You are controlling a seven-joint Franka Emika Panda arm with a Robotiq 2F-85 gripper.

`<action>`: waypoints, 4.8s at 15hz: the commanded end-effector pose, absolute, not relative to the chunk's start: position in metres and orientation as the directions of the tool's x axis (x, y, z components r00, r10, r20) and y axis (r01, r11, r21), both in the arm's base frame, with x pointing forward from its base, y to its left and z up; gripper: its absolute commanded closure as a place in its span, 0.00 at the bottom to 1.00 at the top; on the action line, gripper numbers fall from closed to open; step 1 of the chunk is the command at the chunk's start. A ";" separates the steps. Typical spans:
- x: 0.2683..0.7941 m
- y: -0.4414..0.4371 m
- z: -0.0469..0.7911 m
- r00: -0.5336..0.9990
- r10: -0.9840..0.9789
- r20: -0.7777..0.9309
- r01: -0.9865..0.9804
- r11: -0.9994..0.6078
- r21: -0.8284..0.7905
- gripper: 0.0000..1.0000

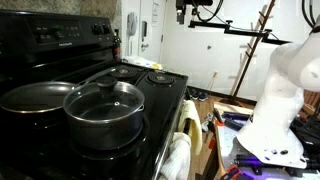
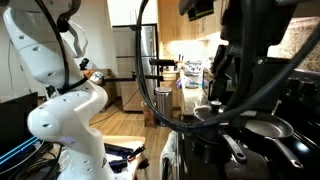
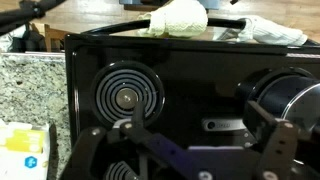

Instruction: Put the lid on the stove

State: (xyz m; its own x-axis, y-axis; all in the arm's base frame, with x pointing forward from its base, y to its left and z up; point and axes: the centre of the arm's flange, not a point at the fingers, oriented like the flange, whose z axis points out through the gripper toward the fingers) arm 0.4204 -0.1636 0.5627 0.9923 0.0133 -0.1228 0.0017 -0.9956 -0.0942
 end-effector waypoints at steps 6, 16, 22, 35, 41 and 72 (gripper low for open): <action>0.420 -0.164 0.563 0.992 0.013 -0.123 0.002 -0.996 -0.094 0.00; 0.420 -0.164 0.563 0.992 0.013 -0.123 0.002 -0.996 -0.094 0.00; 0.420 -0.164 0.563 0.992 0.013 -0.123 0.002 -0.996 -0.094 0.00; 0.450 -0.065 0.510 0.976 0.201 0.088 0.212 -0.965 -0.152 0.00; 0.453 0.013 0.485 0.918 0.384 0.098 0.395 -0.906 -0.155 0.00; 0.504 0.167 0.457 0.970 0.234 0.068 0.230 -0.971 0.064 0.00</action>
